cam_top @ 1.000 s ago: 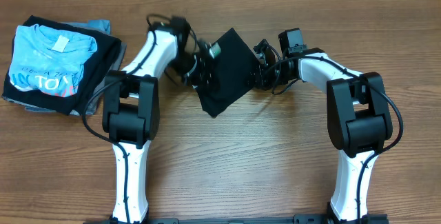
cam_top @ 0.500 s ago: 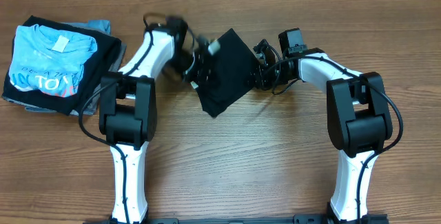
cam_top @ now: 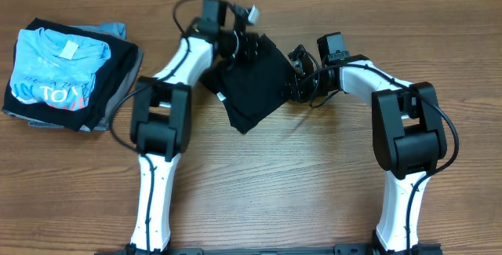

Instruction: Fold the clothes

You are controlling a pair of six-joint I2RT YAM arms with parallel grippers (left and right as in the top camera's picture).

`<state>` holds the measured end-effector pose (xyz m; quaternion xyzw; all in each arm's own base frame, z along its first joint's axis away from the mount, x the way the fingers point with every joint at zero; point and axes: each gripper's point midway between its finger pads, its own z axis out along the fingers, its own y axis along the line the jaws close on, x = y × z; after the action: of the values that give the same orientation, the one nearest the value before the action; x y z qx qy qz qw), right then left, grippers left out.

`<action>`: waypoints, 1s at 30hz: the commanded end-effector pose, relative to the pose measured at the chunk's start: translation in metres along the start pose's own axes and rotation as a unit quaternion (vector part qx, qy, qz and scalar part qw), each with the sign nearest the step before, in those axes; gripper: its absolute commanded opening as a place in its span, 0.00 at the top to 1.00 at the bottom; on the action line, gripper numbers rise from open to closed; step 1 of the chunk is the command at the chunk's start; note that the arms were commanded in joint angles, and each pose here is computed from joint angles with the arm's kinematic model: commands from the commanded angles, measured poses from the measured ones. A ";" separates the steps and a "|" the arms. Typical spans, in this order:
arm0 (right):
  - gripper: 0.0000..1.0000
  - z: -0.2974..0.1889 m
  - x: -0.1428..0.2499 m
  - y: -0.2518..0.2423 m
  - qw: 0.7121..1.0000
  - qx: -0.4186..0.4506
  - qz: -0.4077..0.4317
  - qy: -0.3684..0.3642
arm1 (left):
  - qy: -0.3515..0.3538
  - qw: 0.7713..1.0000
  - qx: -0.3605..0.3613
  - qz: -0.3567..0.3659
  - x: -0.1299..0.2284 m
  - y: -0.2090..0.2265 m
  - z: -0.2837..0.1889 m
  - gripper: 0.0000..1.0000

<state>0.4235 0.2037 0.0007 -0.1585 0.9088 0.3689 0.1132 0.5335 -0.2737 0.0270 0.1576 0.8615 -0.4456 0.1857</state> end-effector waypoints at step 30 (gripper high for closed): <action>0.96 0.014 0.020 -0.029 0.998 0.045 0.018 0.028 | 0.156 0.964 -0.123 -0.175 0.103 0.126 -0.115 0.96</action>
<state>0.4232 0.2034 0.0007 -0.1579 0.9092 0.3686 0.1121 0.4844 -0.1435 0.0037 0.0558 0.8987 -0.4349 0.0115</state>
